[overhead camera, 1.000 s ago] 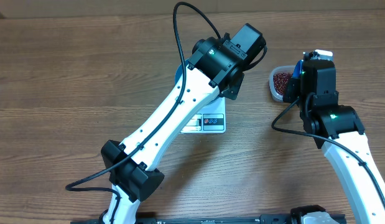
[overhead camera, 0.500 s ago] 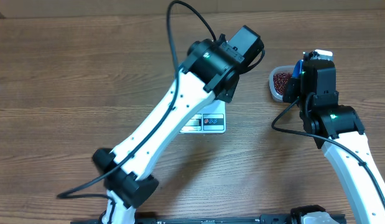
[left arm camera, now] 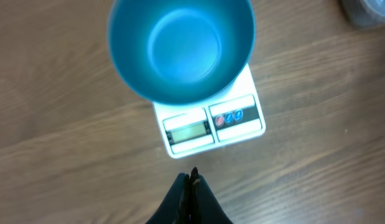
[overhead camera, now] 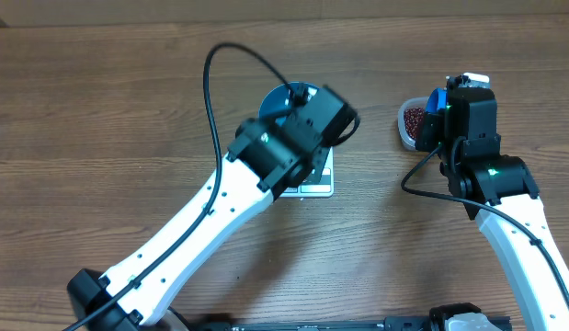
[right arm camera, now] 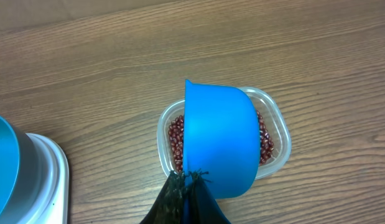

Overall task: Scoop item into bowl and weigh 150g on scale
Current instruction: 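Swing the left arm over and lower its gripper toward the scale, then press the scale's TARE button with the left gripper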

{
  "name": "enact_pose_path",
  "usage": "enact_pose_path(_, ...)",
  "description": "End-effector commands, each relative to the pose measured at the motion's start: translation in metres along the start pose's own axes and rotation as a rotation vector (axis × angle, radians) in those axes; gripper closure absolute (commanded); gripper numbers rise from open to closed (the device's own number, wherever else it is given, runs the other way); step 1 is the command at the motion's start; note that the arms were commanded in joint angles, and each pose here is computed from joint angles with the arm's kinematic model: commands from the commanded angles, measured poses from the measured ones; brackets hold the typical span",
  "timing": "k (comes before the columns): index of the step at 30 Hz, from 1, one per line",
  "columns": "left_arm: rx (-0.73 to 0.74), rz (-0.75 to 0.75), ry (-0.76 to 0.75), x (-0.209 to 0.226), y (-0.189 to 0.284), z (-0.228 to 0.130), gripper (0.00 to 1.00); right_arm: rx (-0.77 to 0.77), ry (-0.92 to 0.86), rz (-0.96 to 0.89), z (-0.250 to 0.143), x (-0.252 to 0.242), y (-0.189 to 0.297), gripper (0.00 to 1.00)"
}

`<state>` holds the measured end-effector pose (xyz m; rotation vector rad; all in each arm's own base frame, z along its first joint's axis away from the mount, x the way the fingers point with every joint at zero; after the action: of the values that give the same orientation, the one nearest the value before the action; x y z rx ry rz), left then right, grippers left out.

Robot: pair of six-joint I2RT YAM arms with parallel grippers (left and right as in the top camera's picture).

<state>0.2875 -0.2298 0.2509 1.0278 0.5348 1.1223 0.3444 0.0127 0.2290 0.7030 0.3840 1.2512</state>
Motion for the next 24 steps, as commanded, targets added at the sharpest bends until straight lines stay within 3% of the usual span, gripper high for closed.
enact_pose_path(1, 0.000, -0.059, 0.012, -0.010, -0.015, -0.021, 0.95, -0.035, -0.014, 0.011, 0.013, 0.002, 0.006, 0.96)
enact_pose_path(9, 0.010, -0.054, -0.008, -0.018, -0.074, -0.052, 0.96, -0.035, -0.014, 0.011, 0.013, 0.002, 0.006, 0.96)
enact_pose_path(24, 0.047, -0.031, -0.328, -0.032, -0.148, -0.074, 0.96, -0.036, -0.014, 0.012, 0.013, 0.002, 0.006, 0.96)
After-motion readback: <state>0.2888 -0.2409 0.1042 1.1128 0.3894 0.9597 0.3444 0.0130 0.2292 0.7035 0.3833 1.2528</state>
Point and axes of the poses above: each gripper's point midway between its finger pads, its own y axis back along the fingers, its own x axis along the line the jaws close on, z = x × y, the point moved 3 cm from there along y, back along the fingers, and after that the axes turned 7 degrees about -y, right-handed, at the moved point
